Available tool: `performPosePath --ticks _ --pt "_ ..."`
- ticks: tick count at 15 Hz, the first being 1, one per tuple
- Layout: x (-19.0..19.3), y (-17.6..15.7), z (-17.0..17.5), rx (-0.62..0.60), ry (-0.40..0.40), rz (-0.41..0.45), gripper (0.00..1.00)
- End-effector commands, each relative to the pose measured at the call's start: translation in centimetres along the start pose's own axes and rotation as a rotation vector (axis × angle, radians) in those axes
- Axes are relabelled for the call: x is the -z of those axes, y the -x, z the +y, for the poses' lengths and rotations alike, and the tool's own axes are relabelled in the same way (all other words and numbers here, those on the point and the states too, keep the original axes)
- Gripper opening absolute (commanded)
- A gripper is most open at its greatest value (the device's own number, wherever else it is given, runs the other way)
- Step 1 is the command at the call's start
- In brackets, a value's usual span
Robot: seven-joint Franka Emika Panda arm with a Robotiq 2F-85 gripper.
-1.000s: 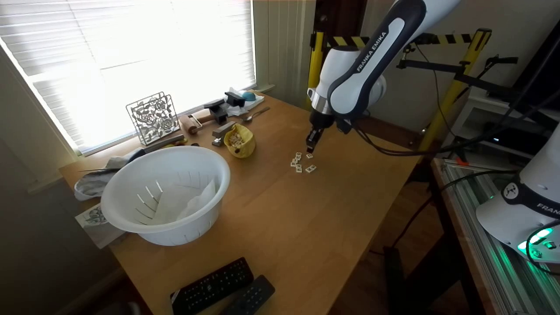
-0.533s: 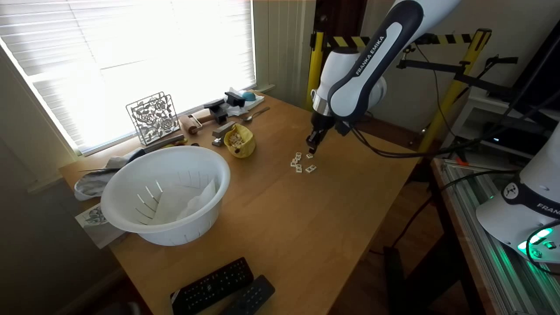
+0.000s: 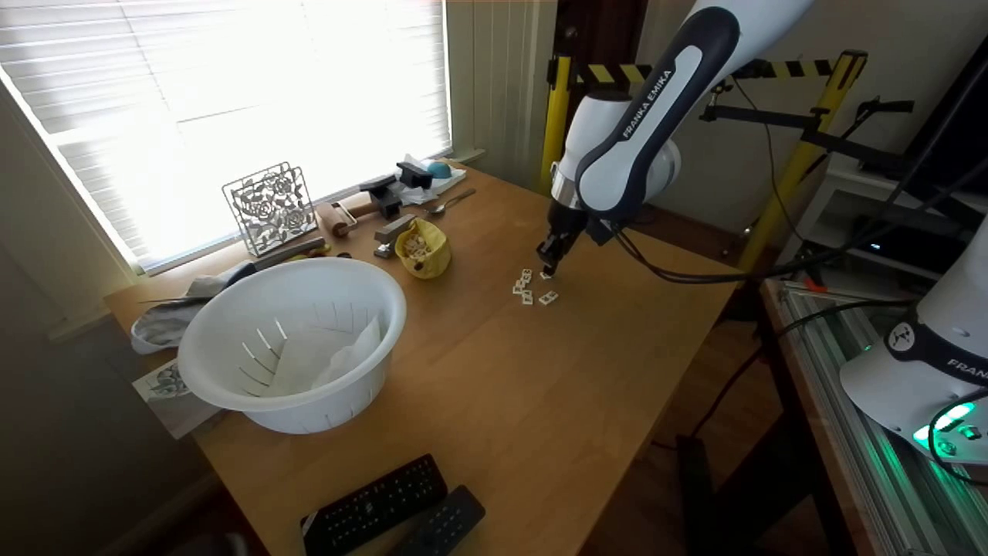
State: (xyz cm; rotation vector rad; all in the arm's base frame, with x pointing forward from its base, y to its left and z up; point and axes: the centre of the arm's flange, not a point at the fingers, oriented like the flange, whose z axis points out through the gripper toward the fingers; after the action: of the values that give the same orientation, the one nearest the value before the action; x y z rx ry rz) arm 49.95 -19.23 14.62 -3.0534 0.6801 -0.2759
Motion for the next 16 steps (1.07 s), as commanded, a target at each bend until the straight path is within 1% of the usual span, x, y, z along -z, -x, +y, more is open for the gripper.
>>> performPosePath --ticks 1,3,6,9,12,16 --pt "-0.8 0.1 -0.3 0.069 0.001 -0.023 0.00" --pt "-0.8 0.3 -0.4 0.163 0.009 -0.029 0.00" --pt "-0.5 0.4 -0.6 0.331 -0.004 -0.020 0.00" --pt "-0.3 0.8 -1.1 0.490 -0.038 -0.022 0.00" --pt "-0.2 1.2 -1.1 0.641 -0.070 -0.039 0.00" --pt "-0.2 1.5 -0.5 0.838 -0.082 -0.071 0.00"
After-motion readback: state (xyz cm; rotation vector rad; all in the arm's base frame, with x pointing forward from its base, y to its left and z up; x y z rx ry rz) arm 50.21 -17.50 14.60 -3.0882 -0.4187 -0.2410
